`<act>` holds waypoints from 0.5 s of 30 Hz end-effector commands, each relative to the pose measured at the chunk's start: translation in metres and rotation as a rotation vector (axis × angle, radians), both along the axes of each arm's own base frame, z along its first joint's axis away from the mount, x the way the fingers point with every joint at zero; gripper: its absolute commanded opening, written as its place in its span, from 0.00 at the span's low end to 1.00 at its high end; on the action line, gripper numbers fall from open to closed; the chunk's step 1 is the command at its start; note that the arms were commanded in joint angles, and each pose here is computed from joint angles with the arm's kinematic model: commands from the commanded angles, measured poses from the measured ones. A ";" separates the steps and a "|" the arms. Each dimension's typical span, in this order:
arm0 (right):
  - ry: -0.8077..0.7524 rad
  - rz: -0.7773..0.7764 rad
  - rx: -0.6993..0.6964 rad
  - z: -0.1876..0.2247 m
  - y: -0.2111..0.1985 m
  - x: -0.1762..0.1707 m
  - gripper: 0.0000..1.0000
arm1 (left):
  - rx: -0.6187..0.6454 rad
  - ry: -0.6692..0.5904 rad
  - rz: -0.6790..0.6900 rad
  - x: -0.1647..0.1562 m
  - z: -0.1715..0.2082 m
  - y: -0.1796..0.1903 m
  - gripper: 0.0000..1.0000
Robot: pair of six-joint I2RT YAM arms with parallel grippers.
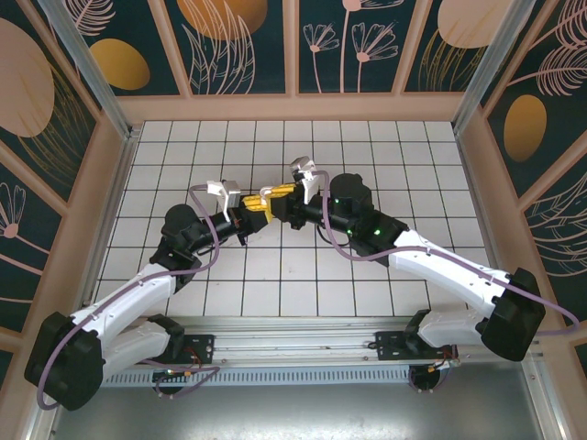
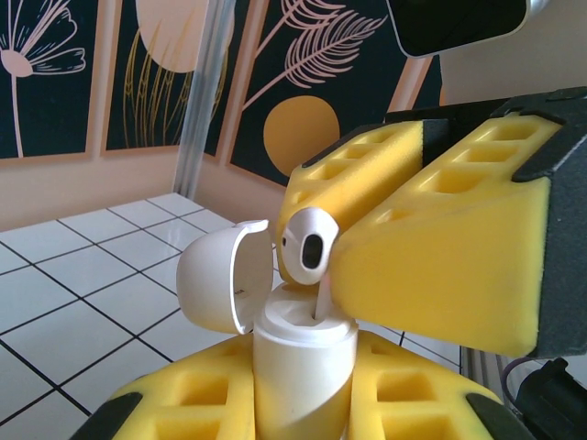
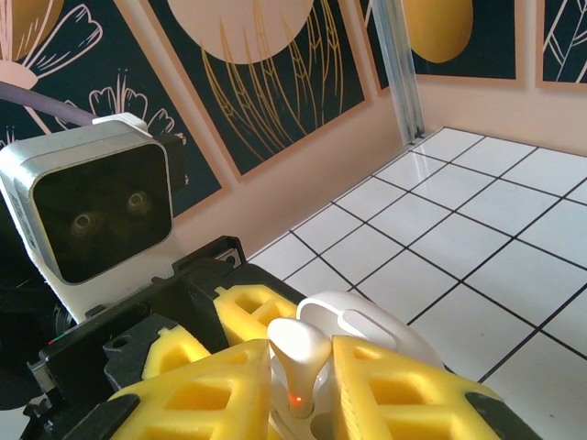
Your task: Insert the wireless bluetooth earbuds into the charging case
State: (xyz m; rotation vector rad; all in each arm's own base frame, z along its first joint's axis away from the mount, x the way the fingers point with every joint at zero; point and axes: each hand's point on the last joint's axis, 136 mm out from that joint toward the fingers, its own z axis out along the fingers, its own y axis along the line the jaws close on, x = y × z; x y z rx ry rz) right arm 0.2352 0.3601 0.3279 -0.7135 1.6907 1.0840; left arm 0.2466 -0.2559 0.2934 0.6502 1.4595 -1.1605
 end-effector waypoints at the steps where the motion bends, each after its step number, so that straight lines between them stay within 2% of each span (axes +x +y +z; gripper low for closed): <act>1: 0.006 0.020 -0.014 -0.001 -0.001 -0.006 0.24 | -0.058 -0.091 -0.008 -0.010 0.029 0.004 0.15; 15: -0.004 0.030 0.036 0.019 -0.005 -0.012 0.28 | -0.051 -0.087 0.011 -0.008 0.026 0.006 0.15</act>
